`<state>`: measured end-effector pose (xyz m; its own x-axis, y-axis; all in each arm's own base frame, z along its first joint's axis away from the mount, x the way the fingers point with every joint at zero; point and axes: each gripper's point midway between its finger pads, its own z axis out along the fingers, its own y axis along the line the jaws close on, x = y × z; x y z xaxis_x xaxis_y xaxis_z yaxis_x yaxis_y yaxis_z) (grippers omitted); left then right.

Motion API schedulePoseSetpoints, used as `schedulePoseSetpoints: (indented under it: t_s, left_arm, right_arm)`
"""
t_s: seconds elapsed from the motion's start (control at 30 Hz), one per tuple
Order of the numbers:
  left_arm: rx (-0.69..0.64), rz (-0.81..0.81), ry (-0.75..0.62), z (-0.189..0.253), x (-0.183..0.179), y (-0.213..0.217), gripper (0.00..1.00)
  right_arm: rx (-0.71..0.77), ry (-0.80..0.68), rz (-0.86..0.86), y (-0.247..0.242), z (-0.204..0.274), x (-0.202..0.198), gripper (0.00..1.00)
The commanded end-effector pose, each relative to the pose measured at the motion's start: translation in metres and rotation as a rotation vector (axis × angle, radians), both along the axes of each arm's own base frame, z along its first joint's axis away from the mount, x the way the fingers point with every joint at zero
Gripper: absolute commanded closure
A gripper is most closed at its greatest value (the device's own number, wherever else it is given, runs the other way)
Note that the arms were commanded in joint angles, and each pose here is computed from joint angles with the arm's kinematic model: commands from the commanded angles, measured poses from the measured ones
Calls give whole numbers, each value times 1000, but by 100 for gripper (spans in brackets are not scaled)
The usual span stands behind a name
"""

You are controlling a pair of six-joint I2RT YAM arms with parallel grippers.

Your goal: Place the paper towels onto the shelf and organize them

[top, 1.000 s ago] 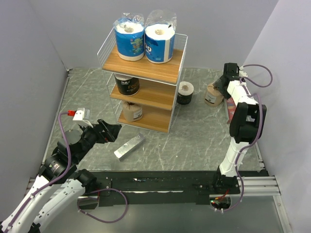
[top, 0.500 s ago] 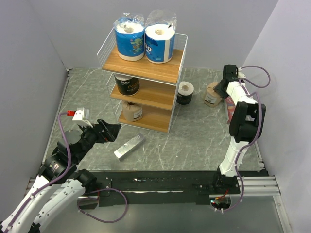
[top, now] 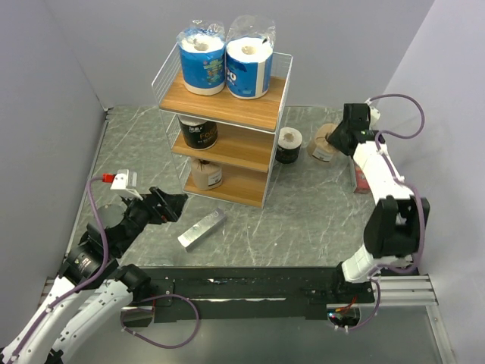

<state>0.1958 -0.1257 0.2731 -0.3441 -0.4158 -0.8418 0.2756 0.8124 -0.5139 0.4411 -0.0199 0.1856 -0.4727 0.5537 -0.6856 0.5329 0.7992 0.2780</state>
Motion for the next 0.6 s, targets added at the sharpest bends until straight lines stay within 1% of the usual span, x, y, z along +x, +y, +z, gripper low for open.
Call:
schedulePoseSetpoints:
  t_s: [0.0,0.03,0.1,0.17,0.2,0.27,0.3,0.37,0.4,0.47,0.5,0.53,0.57]
  left_arm:
    - [-15,6,-29,7,-1,3,3]
    - [-18,7,-33,8,-2,3,3]
    - [-20,9,-34,8,-2,4,4]
    - [-21,14,-37,8,-2,5,3]
    - [-24,12,-39,9,-3,5,4]
    - [-25,17,-38,9,-3,6,4]
    - [-23,16,-36,8,-2,5,4]
    - [-26,21,-33,7,-2,6,4]
    - [-27,18,-34,8,-3,6,3]
    - [-27,19,-34,8,-3,6,3]
    - [-30,19,-38,9,-4,7,4]
    - [-34,21,-41,10,-4,7,4]
    - [-36,28,-40,10,-4,8,4]
  right_arm:
    - [-63,-72,55,21,28,-33,57]
    - [-78,-43,63,23,17,-45,57]
    - [-97,-67,85,35,25,-64,57]
    - [-100,-43,113,42,13,-83,57]
    - [-93,-67,120,44,21,-94,57]
    - [-88,-53,163,56,14,-115,57]
    - [-80,-91,186,62,24,-124,57]
    - [-70,-77,250,79,18,-144,57]
    - [-54,-104,270,84,26,-154,57]
    - [-18,-110,365,110,21,-173,56]
    - [5,-147,394,116,28,-181,56]
    - [26,-144,436,128,21,-190,56]
    - [47,-181,521,149,25,-196,56]
